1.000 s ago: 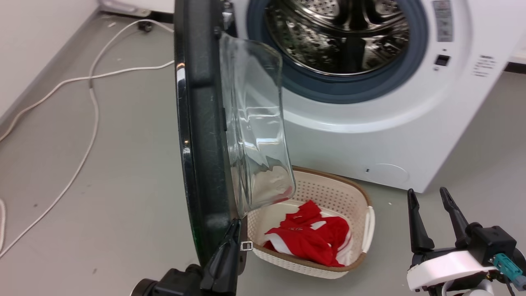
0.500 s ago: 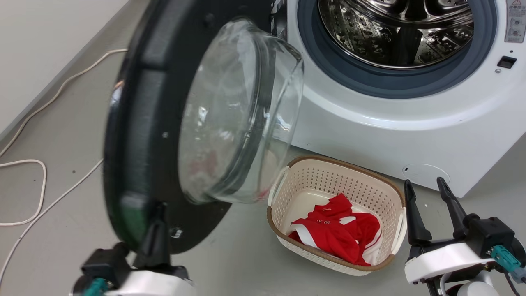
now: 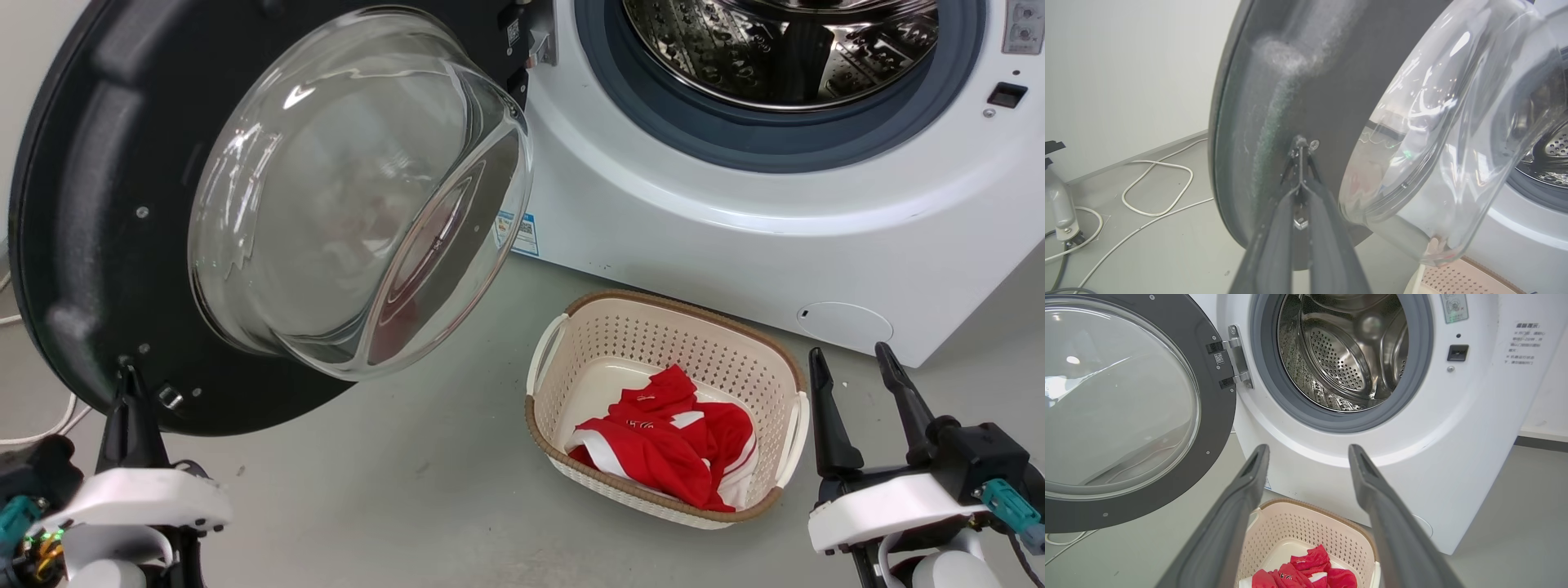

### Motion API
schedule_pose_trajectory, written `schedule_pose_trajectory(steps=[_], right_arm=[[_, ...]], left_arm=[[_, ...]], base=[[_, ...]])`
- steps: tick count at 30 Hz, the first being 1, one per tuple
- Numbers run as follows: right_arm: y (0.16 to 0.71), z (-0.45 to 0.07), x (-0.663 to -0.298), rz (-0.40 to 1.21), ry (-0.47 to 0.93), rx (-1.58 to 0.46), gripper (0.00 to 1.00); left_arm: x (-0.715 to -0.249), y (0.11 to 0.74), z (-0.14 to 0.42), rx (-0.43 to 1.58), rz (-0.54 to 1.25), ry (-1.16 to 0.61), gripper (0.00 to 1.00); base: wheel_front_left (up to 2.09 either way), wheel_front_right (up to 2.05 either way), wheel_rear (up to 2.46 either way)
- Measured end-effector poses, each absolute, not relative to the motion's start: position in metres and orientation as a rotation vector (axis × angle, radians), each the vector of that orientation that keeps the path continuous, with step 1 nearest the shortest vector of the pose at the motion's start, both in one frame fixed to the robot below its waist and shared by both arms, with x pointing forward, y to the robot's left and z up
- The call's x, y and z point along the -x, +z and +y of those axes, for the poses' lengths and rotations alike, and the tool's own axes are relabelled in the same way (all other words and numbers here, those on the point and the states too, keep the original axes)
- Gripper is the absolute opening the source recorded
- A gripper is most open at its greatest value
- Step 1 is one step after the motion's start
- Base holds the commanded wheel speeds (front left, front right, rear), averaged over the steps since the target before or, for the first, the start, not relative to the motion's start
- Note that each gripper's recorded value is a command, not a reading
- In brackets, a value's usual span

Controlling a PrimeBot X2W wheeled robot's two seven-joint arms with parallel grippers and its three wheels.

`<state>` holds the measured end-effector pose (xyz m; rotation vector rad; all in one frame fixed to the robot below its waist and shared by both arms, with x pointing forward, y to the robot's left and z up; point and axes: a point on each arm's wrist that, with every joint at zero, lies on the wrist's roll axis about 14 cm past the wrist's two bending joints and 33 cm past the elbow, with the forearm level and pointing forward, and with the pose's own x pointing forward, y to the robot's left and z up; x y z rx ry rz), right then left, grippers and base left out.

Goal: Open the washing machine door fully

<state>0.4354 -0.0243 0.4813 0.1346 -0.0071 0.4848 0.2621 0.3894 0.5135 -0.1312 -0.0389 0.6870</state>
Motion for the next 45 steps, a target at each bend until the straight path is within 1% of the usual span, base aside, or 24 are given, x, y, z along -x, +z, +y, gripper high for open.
schedule_pose_trajectory(steps=[14,21,25,31,37,45], right_arm=[[0.481,-0.025,-0.438,-0.01,0.481,-0.131,1.0],[0.485,-0.035,-0.436,-0.018,0.455,-0.131,1.0],[0.49,-0.04,-0.432,-0.029,0.443,-0.137,1.0],[0.498,-0.051,-0.426,-0.051,0.419,-0.131,1.0],[0.502,-0.064,-0.419,-0.062,0.387,-0.123,1.0],[0.507,-0.091,-0.41,-0.077,0.317,-0.102,1.0]], left_arm=[[-0.278,0.517,0.444,0.109,-0.034,0.733,0.0],[-0.278,0.521,0.445,0.068,-0.047,0.727,0.0],[-0.271,0.515,0.426,0.051,-0.044,0.706,0.0],[-0.27,0.516,0.388,0.014,-0.065,0.619,0.0],[-0.288,0.527,0.33,0.023,-0.123,0.491,0.0],[-0.327,0.537,0.268,0.026,-0.165,0.262,0.0]], base=[[0.0,0.0,0.0],[0.0,0.0,0.0],[0.0,0.0,0.0],[0.0,0.0,0.0],[0.0,0.0,0.0],[0.0,0.0,0.0]])
